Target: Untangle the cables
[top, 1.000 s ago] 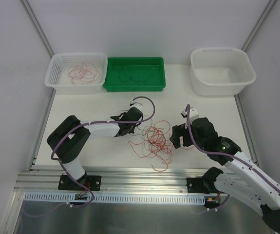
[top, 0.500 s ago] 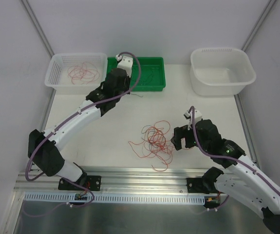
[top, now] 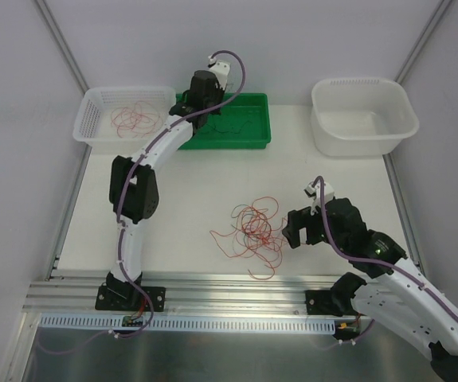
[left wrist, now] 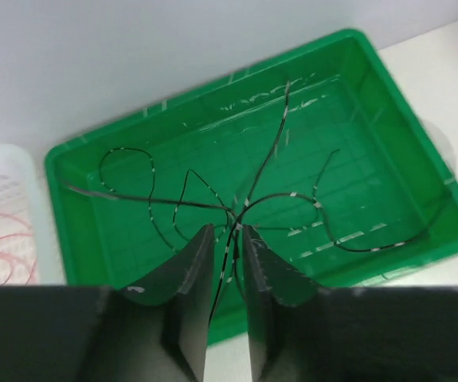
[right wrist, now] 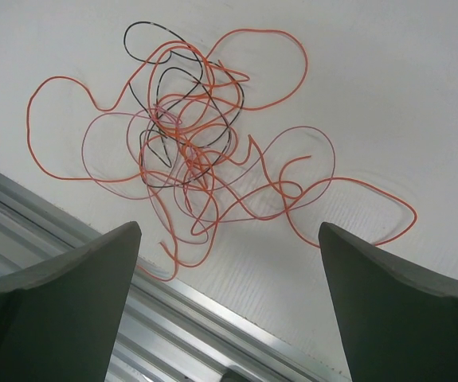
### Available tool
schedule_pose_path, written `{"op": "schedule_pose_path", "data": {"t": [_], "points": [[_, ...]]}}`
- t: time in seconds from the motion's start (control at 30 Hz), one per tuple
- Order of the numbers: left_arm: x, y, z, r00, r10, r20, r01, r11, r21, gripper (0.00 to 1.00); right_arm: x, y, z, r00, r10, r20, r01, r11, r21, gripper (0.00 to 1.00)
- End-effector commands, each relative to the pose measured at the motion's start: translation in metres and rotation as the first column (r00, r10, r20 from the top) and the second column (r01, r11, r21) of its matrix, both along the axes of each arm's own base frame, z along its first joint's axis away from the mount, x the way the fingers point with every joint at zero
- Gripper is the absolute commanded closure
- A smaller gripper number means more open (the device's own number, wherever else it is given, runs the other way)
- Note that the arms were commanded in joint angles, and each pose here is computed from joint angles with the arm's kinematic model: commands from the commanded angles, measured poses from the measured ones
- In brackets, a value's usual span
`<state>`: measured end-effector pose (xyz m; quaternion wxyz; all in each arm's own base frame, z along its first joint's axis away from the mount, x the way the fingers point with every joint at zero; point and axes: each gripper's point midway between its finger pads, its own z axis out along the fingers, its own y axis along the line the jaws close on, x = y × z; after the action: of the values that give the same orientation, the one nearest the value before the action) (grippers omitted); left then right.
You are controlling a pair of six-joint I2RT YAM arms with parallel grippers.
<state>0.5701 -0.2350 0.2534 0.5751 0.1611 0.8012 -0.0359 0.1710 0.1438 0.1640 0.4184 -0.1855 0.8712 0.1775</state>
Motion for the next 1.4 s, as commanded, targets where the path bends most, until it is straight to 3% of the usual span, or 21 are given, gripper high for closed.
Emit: {"op": "schedule_pose_path", "data": {"t": [0.0,0.07,0.1,0.2,0.27,0.33,0.37,0.4,0.43,0.47,0.53,0.57,0.63,0.67,0.7,0.83,0.9,1.0,1.2,1.37], "points": [[0.040,-0.001,-0.015,0.998,-0.056,0.017,0.056,0.998,-0.002,0.78,0.000,-0.002,0.004,1.000,-0.020,-0.002,0.020,1.000,0.009,0.00],[0.055,0.003,-0.038,0.998,-0.063,-0.005,0.063,0.998,-0.008,0.59,-0.001,-0.002,0.000,1.000,-0.019,-0.016,0.019,1.000,0.002,0.00],[0.059,0.002,-0.032,0.997,-0.077,0.010,0.077,0.997,-0.019,0.37,-0.001,-0.002,-0.001,1.000,-0.019,-0.020,0.019,1.000,-0.004,0.00],[0.054,0.003,-0.036,0.996,-0.089,-0.006,0.089,0.996,-0.030,0.12,-0.001,-0.003,-0.002,1.000,-0.021,-0.021,0.021,1.000,-0.007,0.00],[0.040,0.003,-0.012,0.994,-0.107,0.015,0.107,0.992,-0.063,0.05,-0.001,-0.002,0.000,0.999,-0.038,-0.029,0.038,0.999,0.014,0.00],[0.020,0.004,-0.021,0.993,-0.114,-0.035,0.110,0.989,-0.098,0.01,-0.002,-0.002,0.002,0.999,-0.041,-0.025,0.042,0.999,0.025,0.00],[0.003,0.004,0.007,0.992,-0.126,-0.005,0.124,0.984,-0.124,0.01,-0.002,-0.001,0.003,0.999,-0.045,-0.030,0.046,0.998,0.034,0.00],[-0.013,0.006,-0.012,0.990,-0.123,-0.062,0.114,0.984,-0.135,0.01,-0.002,0.000,0.004,0.998,-0.047,-0.029,0.048,0.998,0.042,0.00],[-0.033,0.004,0.014,0.991,-0.131,-0.030,0.125,0.980,-0.153,0.01,-0.003,0.001,0.004,0.998,-0.044,-0.034,0.046,0.998,0.048,0.01],[-0.052,0.005,-0.010,0.986,-0.137,-0.091,0.123,0.981,-0.152,0.01,-0.003,0.001,0.005,0.998,-0.051,-0.040,0.053,0.997,0.056,0.01],[-0.093,-0.004,0.011,0.983,-0.162,-0.088,0.140,0.966,-0.219,0.01,-0.003,0.003,0.004,0.997,-0.056,-0.055,0.059,0.997,0.054,0.00],[-0.116,-0.006,-0.016,0.972,-0.172,-0.161,0.130,0.962,-0.239,0.01,-0.003,0.003,0.004,0.996,-0.057,-0.062,0.061,0.997,0.054,0.00],[-0.158,-0.019,-0.003,0.962,-0.227,-0.149,0.181,0.945,-0.272,0.01,-0.001,0.005,0.004,0.994,-0.070,-0.081,0.075,0.996,0.058,0.00],[-0.180,-0.020,-0.027,0.946,-0.251,-0.203,0.193,0.944,-0.268,0.02,0.000,0.006,0.005,0.994,-0.075,-0.083,0.081,0.995,0.063,0.00],[-0.206,-0.034,-0.021,0.934,-0.305,-0.185,0.250,0.931,-0.267,0.02,0.000,0.009,0.004,0.992,-0.078,-0.099,0.085,0.994,0.070,0.00],[-0.259,-0.045,-0.056,0.876,-0.427,-0.224,0.392,0.901,-0.184,0.05,-0.001,0.021,-0.005,0.988,-0.058,-0.143,0.072,0.992,0.101,0.01],[-0.286,-0.053,-0.081,0.804,-0.534,-0.261,0.516,0.845,-0.141,0.05,-0.002,0.030,-0.007,0.987,-0.033,-0.156,0.053,0.990,0.130,0.01],[-0.303,-0.053,-0.098,0.744,-0.610,-0.273,0.610,0.787,-0.097,0.05,-0.005,0.035,-0.015,0.984,-0.022,-0.174,0.046,0.990,0.133,0.02],[-0.298,-0.057,-0.130,0.709,-0.616,-0.343,0.639,0.767,-0.057,0.12,-0.011,0.035,-0.025,0.983,-0.020,-0.184,0.038,0.995,0.094,0.02],[-0.290,-0.070,-0.157,0.680,-0.609,-0.408,0.649,0.759,-0.052,0.27,-0.012,0.034,-0.028,0.982,-0.029,-0.187,0.045,0.996,0.083,0.02]]}}
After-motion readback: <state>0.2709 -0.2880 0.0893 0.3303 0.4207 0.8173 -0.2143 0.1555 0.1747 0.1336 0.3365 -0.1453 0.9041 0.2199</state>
